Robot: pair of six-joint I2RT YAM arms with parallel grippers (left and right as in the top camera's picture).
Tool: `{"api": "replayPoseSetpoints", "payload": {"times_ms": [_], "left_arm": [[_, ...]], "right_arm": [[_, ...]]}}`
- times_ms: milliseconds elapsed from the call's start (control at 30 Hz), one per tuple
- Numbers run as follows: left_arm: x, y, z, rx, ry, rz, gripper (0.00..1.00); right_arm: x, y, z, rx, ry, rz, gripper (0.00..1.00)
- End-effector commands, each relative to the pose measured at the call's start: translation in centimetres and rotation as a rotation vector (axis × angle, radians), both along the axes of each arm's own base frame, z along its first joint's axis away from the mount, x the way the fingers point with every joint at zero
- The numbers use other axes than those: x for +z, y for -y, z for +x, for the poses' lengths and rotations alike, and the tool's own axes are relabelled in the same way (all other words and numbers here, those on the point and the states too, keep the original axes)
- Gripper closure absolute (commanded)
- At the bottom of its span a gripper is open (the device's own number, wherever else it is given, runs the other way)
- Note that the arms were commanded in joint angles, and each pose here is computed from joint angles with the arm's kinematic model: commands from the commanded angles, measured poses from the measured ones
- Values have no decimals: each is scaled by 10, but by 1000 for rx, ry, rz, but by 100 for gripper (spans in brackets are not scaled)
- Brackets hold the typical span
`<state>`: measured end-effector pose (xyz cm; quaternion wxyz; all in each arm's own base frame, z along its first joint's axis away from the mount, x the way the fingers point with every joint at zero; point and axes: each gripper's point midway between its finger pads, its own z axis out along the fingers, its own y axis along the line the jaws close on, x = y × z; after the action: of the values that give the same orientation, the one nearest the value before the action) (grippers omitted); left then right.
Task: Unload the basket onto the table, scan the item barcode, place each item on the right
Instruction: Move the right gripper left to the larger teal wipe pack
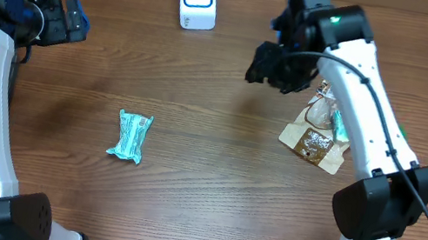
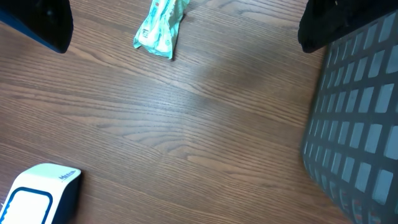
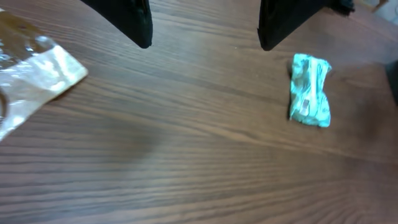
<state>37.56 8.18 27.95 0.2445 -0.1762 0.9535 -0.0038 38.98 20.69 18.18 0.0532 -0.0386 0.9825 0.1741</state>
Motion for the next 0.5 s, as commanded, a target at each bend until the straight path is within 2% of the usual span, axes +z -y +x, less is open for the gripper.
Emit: {"api": "replayPoseSetpoints", "payload": {"times_ms": [0,467], "left_arm": [[9,-1,1,-17,25,19,1],[9,-1,1,-17,25,19,0]], "right_arm": [[-11,-17,-4,35,-22,-2,48],[-63,-24,-36,56,-162,-51,48]]}}
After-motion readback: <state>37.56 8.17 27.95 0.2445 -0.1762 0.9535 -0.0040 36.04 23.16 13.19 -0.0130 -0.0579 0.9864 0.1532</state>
